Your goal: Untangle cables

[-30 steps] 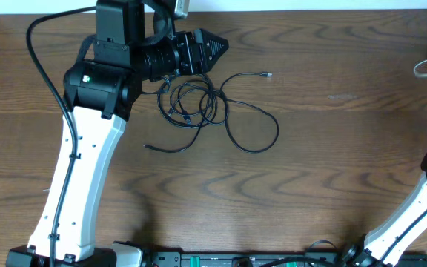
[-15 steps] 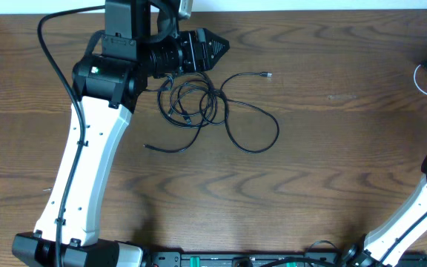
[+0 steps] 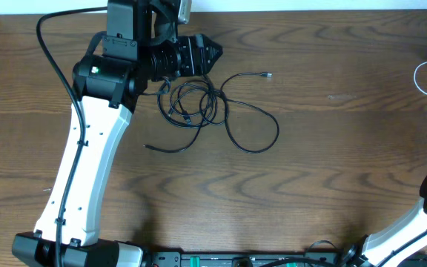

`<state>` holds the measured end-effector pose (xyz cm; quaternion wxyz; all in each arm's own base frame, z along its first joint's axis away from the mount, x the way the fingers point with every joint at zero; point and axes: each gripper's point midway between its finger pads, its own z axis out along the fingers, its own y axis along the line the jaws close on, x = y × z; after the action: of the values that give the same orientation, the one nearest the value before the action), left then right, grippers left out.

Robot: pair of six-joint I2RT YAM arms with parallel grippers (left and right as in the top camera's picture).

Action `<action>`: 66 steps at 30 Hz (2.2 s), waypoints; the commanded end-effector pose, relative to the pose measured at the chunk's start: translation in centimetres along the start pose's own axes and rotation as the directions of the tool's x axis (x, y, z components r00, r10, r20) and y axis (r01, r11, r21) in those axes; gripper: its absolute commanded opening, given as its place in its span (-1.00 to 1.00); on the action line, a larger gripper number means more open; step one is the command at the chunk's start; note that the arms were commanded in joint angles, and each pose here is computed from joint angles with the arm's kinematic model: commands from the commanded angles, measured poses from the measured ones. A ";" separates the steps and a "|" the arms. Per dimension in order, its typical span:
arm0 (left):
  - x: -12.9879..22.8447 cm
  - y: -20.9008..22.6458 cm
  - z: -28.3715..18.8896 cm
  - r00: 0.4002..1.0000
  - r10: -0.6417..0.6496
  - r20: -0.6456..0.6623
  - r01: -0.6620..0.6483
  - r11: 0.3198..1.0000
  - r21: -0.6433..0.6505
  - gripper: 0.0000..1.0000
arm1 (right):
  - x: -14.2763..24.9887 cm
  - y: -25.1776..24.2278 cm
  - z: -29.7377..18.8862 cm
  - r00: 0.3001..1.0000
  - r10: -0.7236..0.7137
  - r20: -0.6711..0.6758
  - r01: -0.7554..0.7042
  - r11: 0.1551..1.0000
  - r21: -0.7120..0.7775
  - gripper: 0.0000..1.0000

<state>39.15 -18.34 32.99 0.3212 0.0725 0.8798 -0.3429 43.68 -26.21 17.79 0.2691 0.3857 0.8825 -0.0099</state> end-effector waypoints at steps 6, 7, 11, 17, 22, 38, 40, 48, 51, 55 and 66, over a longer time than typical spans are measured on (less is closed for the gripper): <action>0.8 3.4 0.1 0.998 0.057 -0.026 -0.061 0.983 -0.171 0.26 | 4.4 7.0 -0.8 0.969 -0.220 -0.110 0.194 0.959 -0.208 0.99; 1.0 4.0 0.0 0.998 0.052 -0.031 -0.057 0.977 -0.203 0.26 | 5.1 8.4 -1.0 0.958 -0.266 -0.113 0.230 0.938 -0.259 0.99; 1.8 6.3 0.1 0.997 0.031 -0.066 -0.050 0.950 -0.308 0.26 | 8.4 14.1 -2.0 0.914 -0.387 -0.120 0.309 0.858 -0.411 0.99; 3.6 9.4 2.1 0.988 -0.029 -0.152 -0.033 0.921 -0.388 0.26 | 13.6 20.9 -3.2 0.841 -0.531 -0.109 0.419 0.764 -0.491 0.99; 4.9 13.8 4.8 0.974 -0.069 -0.215 -0.048 0.865 -0.499 0.26 | 17.3 24.7 -3.6 0.780 -0.620 -0.086 0.502 0.702 -0.504 0.99; 10.4 24.2 11.9 0.853 0.042 -0.521 -0.283 0.875 -0.392 0.25 | 19.4 24.7 -3.8 0.747 -0.650 -0.137 0.516 0.698 -0.496 0.96; 11.1 24.4 12.5 0.846 0.032 -0.532 -0.264 0.892 -0.367 0.25 | 19.4 24.6 -3.8 0.747 -0.650 -0.140 0.516 0.699 -0.496 0.96; 13.4 26.2 14.6 0.822 -0.005 -0.569 -0.238 0.905 -0.353 0.06 | 19.4 24.6 -3.8 0.747 -0.650 -0.140 0.516 0.699 -0.496 0.95; 13.5 26.3 14.7 0.826 -0.019 -0.563 -0.225 0.905 -0.361 -0.56 | 19.4 24.7 -3.8 0.747 -0.650 -0.140 0.516 0.699 -0.496 0.95; 11.7 25.2 14.0 0.858 -0.039 -0.512 -0.189 0.904 -0.384 -0.85 | 19.5 24.7 -3.8 0.746 -0.651 -0.138 0.516 0.697 -0.497 0.94; -2.6 7.9 5.4 0.993 0.119 -0.012 -0.120 0.991 -0.055 -0.85 | 20.7 26.2 -4.4 0.726 -0.678 -0.117 0.539 0.665 -0.517 0.95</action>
<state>47.90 -12.95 16.17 0.2507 0.1157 0.9402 -0.1995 47.97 5.94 16.77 0.1949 0.0067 0.9673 0.1622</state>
